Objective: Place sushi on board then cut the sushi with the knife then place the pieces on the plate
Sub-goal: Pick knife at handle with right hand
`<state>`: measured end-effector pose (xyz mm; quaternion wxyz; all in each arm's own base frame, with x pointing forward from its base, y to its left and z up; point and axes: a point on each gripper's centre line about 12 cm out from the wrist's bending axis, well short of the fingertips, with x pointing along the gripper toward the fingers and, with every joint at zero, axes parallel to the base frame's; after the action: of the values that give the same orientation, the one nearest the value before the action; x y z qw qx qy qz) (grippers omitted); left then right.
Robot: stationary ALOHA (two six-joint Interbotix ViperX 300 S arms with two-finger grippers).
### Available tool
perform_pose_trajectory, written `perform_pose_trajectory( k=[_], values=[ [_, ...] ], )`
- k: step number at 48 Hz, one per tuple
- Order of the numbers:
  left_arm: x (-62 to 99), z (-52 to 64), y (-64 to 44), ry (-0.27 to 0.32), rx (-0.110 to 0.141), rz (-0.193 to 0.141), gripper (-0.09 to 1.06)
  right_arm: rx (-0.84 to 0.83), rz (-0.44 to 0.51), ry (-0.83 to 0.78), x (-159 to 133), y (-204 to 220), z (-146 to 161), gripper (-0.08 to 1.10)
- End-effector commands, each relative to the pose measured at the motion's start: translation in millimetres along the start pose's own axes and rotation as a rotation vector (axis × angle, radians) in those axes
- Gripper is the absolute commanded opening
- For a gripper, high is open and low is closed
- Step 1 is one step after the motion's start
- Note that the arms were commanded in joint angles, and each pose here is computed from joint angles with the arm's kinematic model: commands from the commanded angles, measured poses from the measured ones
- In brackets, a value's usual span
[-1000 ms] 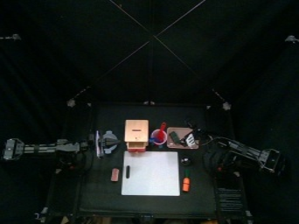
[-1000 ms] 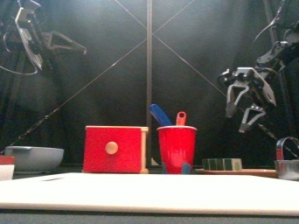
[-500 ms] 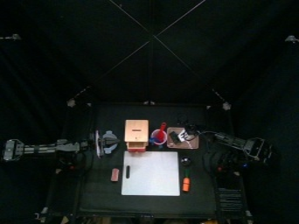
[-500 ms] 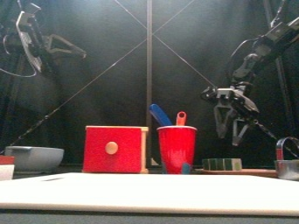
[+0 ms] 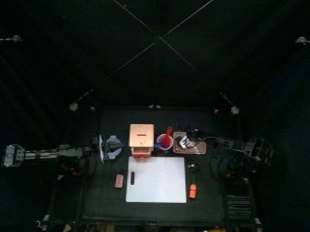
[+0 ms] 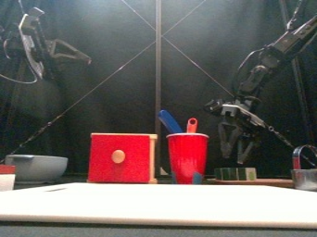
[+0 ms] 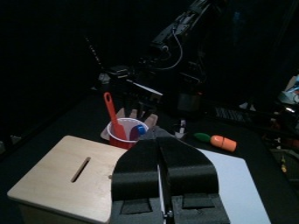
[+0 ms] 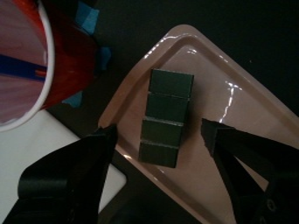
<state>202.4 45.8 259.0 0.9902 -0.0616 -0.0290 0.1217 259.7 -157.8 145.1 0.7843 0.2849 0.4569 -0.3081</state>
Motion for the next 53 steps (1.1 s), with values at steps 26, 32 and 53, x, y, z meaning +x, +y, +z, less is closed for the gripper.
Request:
perform_pose_trajectory(
  k=[26, 32, 53],
  values=[
    [1.3, 3.3, 0.3, -0.013, 0.000, 0.002, 0.10, -0.089, -0.053, 0.035, 19, -7, -5, 1.03],
    [1.2, 2.7, 0.3, -0.011, 0.000, 0.003, 0.10, -0.088, -0.055, 0.044, 22, -7, -6, 1.03],
    [1.2, 2.7, 0.3, -0.011, 0.000, 0.003, 0.10, -0.099, -0.039, 0.026, 25, -3, -9, 1.03]
  ],
)
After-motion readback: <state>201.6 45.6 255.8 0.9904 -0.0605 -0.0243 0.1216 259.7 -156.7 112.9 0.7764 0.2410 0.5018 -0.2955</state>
